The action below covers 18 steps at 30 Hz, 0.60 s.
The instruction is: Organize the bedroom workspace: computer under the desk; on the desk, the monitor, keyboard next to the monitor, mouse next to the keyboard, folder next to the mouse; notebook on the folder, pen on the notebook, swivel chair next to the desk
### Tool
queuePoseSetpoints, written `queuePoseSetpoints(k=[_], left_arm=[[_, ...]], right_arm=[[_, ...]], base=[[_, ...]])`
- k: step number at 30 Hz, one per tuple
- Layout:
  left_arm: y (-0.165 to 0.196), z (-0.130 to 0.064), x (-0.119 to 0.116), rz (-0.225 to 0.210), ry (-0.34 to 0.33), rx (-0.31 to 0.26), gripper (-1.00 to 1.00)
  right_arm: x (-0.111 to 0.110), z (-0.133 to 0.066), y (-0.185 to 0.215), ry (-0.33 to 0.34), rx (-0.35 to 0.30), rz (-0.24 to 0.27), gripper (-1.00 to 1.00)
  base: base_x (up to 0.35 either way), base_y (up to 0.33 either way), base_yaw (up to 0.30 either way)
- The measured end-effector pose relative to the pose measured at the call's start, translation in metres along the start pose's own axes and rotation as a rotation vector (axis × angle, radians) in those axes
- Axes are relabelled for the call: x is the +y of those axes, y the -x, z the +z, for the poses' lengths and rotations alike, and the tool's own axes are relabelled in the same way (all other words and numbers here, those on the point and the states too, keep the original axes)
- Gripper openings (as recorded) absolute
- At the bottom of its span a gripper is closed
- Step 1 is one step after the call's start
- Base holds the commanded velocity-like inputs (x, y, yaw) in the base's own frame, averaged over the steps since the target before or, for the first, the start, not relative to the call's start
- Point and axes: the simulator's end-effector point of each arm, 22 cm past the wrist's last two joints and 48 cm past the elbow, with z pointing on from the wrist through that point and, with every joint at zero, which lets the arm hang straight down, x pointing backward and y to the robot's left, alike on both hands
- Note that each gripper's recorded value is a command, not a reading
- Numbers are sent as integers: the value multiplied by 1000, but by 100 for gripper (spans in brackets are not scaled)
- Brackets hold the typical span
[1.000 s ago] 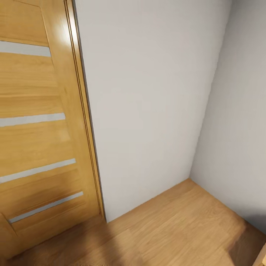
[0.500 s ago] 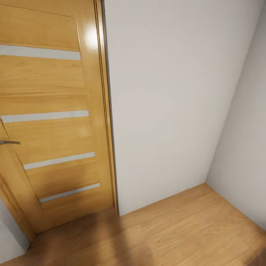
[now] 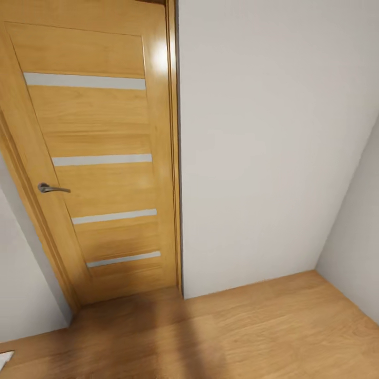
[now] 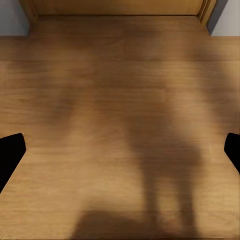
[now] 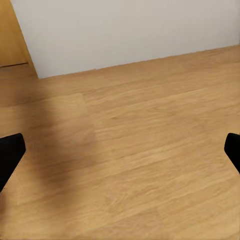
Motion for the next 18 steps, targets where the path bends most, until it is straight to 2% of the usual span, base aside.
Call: queuePoseSetpoints(k=[15,18], left_arm=[[-2,0,-2,2,-6,8,100],[-2,0,-2,3,-7,8,100]], right_arm=[[-1,0,-2,-2,8,0,100],[-5,0,-2,-20,7,-1,100]], base=[[0,0,293],[0,0,293]])
